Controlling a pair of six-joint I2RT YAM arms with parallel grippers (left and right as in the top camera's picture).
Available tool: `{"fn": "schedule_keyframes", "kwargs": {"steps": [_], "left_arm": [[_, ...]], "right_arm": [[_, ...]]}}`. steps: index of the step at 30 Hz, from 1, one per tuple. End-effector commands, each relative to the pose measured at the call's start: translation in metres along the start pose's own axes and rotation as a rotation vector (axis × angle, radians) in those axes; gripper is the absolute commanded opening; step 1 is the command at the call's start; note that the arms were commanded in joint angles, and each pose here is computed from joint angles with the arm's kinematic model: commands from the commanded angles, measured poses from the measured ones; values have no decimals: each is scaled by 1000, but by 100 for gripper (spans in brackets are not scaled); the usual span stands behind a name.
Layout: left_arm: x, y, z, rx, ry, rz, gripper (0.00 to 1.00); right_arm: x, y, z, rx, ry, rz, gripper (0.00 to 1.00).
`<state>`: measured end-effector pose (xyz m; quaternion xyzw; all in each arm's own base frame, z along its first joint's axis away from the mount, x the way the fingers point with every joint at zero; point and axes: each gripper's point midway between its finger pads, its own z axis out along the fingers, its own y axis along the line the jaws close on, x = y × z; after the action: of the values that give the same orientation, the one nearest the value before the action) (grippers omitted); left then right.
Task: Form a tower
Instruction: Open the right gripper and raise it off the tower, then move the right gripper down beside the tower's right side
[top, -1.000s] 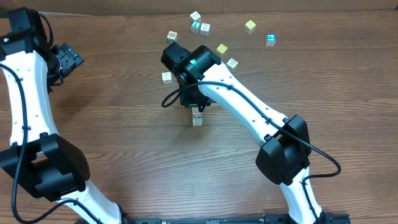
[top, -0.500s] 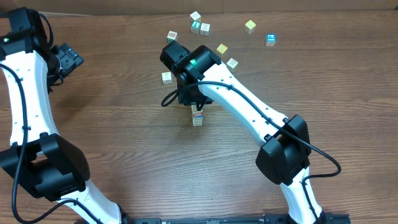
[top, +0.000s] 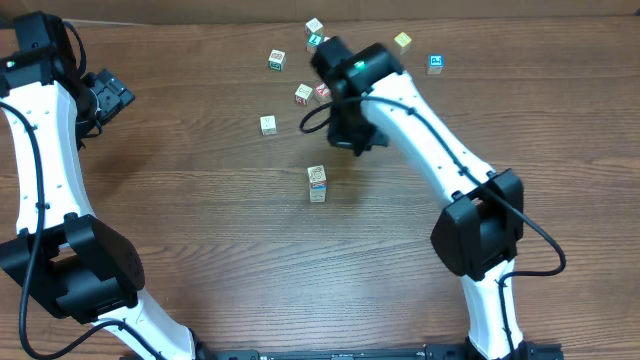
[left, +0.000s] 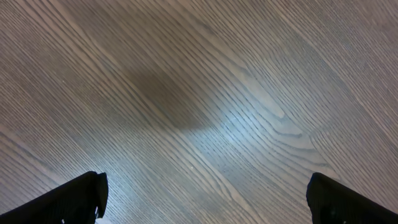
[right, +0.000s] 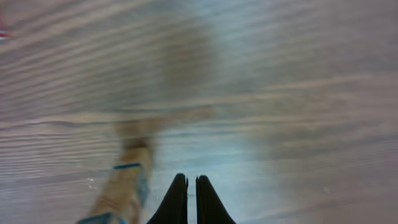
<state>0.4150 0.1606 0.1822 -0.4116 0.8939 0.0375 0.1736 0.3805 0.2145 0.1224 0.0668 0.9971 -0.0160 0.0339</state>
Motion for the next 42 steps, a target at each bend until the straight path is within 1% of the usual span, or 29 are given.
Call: {"fn": "schedule_keyframes", "kwargs": {"steps": [1, 4, 8, 13, 21, 25, 30, 33, 38, 42], "left_arm": [[0, -2, -1, 0, -6, 11, 99], [0, -2, -1, 0, -6, 11, 100], [0, -2, -1, 0, -6, 11, 100], [0, -2, -1, 0, -6, 11, 99], [0, -2, -1, 0, -6, 11, 100], [0, -2, -1, 0, -6, 11, 99], [0, -2, -1, 0, -6, 11, 100], [0, -2, -1, 0, -6, 11, 99], [0, -2, -1, 0, -6, 11, 100], [0, -2, -1, 0, -6, 11, 99]], "right_arm": [[9, -2, 3, -17, 63, -13, 4], [10, -8, 3, -8, 79, -59, 4], [22, -20, -6, 13, 125, -52, 4], [31, -28, -19, 22, 136, -70, 4], [39, -36, -14, 44, 170, -76, 4], [43, -40, -30, 15, 127, -74, 4], [41, -40, -49, -71, 2, -41, 4], [42, -40, -38, -107, -39, -32, 4], [52, -20, 2, -205, 9, -40, 4], [50, -8, 23, -263, -11, -45, 4]]}}
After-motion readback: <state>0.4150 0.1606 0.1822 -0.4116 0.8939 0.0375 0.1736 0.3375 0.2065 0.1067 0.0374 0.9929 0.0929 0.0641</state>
